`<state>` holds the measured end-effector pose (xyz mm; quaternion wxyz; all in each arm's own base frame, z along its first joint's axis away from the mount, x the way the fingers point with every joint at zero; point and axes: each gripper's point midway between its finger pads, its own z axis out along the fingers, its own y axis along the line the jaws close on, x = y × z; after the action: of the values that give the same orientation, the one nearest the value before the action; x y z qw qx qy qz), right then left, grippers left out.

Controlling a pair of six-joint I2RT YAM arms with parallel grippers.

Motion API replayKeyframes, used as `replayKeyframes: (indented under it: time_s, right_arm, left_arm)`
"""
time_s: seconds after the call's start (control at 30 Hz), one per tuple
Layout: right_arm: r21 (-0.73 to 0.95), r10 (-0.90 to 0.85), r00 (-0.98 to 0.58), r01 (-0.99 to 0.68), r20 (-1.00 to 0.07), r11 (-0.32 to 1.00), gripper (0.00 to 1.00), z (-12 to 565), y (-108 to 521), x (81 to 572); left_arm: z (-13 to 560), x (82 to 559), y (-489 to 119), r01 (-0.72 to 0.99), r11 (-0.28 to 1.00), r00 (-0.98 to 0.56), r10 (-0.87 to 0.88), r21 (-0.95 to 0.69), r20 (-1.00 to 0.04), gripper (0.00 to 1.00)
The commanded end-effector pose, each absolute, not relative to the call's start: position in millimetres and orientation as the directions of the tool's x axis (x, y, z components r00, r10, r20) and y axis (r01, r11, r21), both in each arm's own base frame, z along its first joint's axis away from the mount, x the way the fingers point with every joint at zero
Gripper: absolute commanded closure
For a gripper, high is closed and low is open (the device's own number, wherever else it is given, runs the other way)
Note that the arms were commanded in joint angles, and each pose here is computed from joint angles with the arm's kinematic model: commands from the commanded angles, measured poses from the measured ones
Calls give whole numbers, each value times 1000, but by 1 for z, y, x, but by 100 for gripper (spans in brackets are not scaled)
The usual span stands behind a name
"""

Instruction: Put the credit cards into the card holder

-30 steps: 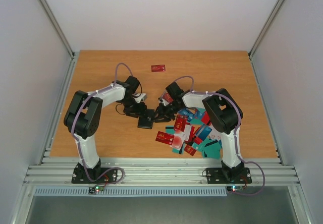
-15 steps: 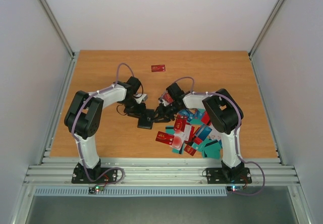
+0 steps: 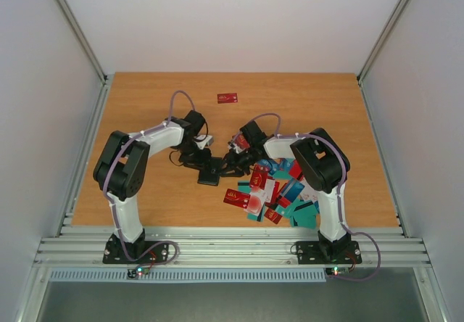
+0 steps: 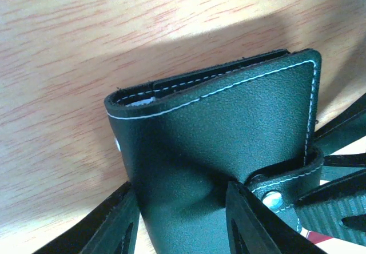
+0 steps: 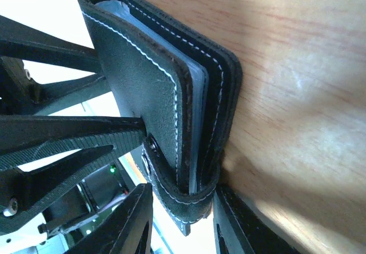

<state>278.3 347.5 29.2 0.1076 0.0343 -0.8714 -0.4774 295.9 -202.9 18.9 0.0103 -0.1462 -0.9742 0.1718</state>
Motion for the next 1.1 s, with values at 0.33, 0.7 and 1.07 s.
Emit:
replayKeyframes:
  time_s: [0.33,0.7,1.07]
  right_arm:
    - [821,-99,-984,67,149,567,69,9,352,290]
    - [746,-64,-988,65,143,663,69,-14,337,291]
    - [650,-38,-987,72,154,756,70,-33,329,293]
  left_arm:
    - [-10,269,-200,275,912,-946,313,-304,82,57]
    - [2,270,-209,269,899,-946,315,-347,81,57]
    - [3,265,-214,259,885,-942,321,-387,102,57]
